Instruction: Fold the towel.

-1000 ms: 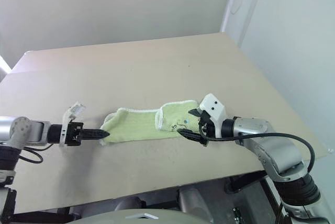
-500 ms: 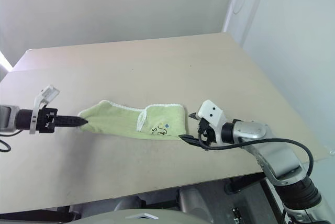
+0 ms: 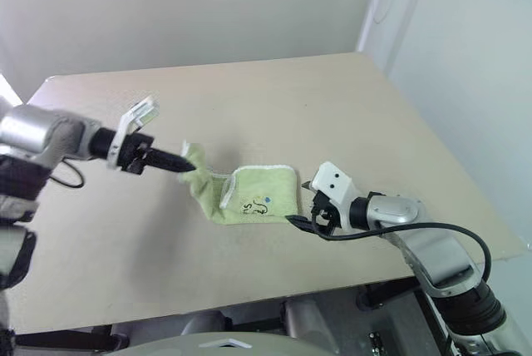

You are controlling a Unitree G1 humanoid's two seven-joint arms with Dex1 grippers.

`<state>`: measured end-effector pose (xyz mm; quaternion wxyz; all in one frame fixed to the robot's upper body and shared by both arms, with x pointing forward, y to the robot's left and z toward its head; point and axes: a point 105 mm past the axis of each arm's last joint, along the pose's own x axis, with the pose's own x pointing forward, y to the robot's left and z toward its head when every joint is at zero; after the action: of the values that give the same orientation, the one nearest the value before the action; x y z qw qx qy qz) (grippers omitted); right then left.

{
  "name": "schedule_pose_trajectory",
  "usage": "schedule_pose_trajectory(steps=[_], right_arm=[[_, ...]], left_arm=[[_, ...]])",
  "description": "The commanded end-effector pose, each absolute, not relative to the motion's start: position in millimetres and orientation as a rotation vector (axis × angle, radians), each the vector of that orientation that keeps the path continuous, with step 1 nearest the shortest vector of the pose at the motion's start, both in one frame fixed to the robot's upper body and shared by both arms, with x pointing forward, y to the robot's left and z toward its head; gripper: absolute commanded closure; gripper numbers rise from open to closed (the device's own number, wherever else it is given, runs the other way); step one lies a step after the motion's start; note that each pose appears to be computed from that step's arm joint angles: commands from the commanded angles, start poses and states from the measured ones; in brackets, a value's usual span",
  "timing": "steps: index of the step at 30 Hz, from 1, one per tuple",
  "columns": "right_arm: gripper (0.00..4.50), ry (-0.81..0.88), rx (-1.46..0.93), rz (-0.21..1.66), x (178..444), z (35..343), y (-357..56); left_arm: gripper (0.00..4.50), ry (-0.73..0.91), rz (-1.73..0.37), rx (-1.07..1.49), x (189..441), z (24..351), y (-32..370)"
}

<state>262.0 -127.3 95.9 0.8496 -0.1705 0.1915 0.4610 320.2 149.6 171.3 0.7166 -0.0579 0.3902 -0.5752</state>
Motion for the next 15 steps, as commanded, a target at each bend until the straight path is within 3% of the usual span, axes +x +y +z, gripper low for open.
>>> schedule_pose_trajectory(steps=[1,15], right_arm=[[0.24,0.353,-0.367,0.948,260.6,106.6,-124.4],[0.24,0.388,-0.348,0.786,242.7,101.5,-143.8]], left_arm=[[4.31,0.864,-1.372,-0.031,323.7,173.3,134.2],[4.31,0.830,-1.705,0.203,330.7,154.7,39.7]])
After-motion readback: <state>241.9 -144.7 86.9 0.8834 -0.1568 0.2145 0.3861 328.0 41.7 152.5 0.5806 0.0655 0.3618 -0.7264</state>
